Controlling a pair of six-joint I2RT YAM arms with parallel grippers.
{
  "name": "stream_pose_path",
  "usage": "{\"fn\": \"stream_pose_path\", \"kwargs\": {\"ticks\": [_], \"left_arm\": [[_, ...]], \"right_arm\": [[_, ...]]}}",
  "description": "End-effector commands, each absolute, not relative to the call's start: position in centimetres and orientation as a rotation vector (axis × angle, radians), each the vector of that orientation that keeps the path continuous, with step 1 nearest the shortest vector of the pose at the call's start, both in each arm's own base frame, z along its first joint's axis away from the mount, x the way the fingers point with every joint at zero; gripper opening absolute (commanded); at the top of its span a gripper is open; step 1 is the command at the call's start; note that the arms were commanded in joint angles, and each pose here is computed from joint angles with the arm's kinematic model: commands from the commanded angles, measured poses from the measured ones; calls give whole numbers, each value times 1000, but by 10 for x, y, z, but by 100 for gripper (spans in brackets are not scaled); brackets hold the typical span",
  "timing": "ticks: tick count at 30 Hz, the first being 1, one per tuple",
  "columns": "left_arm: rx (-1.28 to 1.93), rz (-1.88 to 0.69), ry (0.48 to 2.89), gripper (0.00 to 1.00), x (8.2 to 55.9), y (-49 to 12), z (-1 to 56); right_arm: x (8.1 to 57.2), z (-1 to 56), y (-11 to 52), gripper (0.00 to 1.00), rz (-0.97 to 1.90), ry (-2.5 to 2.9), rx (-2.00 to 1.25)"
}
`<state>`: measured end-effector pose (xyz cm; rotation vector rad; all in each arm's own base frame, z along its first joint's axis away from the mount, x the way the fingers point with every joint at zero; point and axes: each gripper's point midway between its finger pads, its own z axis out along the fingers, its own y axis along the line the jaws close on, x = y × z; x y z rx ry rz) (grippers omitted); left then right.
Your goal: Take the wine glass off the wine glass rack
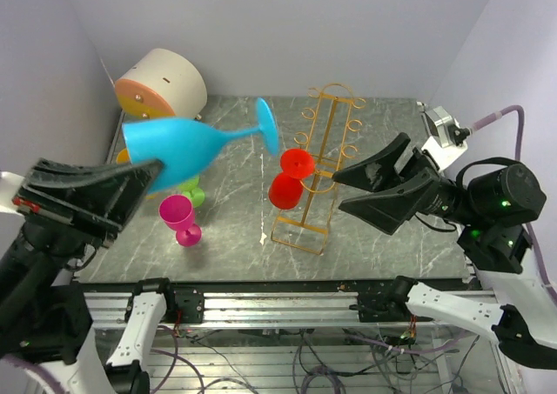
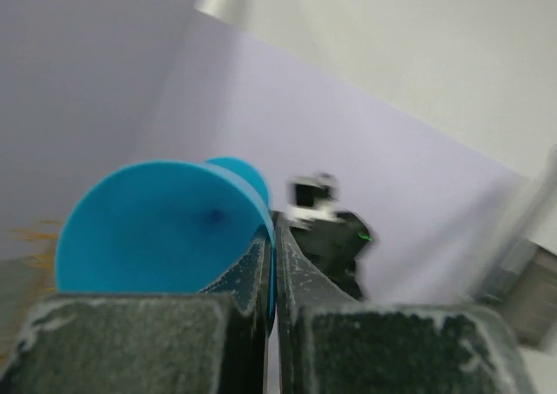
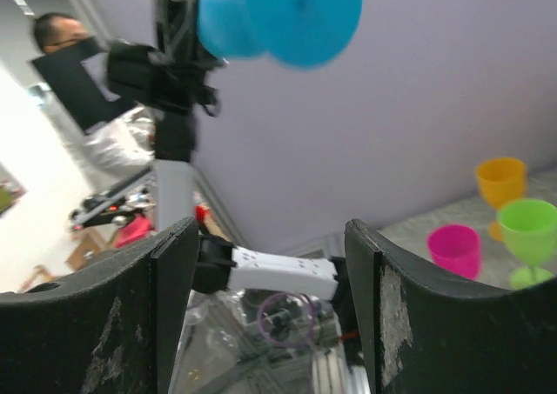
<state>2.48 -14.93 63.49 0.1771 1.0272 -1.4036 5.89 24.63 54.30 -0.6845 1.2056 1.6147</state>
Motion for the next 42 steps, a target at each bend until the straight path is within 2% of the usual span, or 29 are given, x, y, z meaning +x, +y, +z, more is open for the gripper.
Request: {"fn": "stream_pose_path", "kwargs": {"ticks": [1, 4, 9, 17, 26, 42], "left_arm": [[-128, -939, 1369, 7, 111, -105, 577], [-320, -581, 1536, 7, 138, -54, 537], [-615, -63, 1762, 7, 151, 30, 458], [-809, 392, 1915, 7, 141, 90, 375], [-818, 485, 2025, 7, 162, 96, 305], [-798, 390, 2068, 7, 239, 88, 255]], "right_arm": [[87, 500, 235, 66, 1382, 1417, -619], [92, 492, 230, 65, 1330, 1458, -604], [93, 482, 231, 64, 1309, 1483, -627], [86, 489, 227, 63, 1322, 1453, -641], [83, 484, 233, 61, 1352, 1459, -671], [64, 487, 212, 60, 1376, 1442, -658]]}}
